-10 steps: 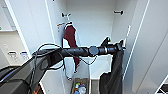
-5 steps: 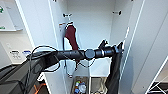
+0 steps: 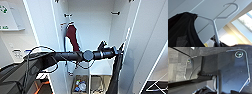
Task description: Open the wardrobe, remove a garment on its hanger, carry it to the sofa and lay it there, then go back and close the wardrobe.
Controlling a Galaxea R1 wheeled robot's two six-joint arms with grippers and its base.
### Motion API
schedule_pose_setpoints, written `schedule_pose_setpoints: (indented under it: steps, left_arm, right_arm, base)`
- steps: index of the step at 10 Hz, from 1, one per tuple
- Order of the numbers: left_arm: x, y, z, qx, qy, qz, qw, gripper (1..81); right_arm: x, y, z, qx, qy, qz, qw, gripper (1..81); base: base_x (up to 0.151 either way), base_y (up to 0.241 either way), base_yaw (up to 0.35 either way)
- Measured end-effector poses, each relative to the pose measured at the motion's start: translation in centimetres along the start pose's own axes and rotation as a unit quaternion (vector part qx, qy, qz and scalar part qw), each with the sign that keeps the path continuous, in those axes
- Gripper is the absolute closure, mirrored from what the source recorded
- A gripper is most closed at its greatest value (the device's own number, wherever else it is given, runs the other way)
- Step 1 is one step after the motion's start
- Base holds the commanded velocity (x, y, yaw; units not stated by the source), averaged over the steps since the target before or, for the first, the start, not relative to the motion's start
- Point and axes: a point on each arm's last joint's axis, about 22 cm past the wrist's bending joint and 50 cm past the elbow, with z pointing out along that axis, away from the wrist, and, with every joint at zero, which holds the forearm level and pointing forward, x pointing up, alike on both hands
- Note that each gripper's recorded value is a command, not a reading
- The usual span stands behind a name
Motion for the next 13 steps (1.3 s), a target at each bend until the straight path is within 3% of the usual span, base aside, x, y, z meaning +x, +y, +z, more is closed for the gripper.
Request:
schedule_pose_setpoints:
  steps: [8,13]
  left_arm:
    - [-1.6,1.2,-0.8,-0.013,-0.012,-0.003,0.9998,81.1]
    - [-2.1,1.5,-1.2,-0.017,-0.015,0.0,0.9997,81.1]
  right_arm:
    - [0.0,0.0,0.0,0.0,0.001,0.0,1.0,1.0]
    - [0.0,0.0,0.0,0.0,0.001,-0.001,1.0,1.0]
  base:
    - [-0.081,0.0,0.0]
    - [0.0,0.0,0.0]
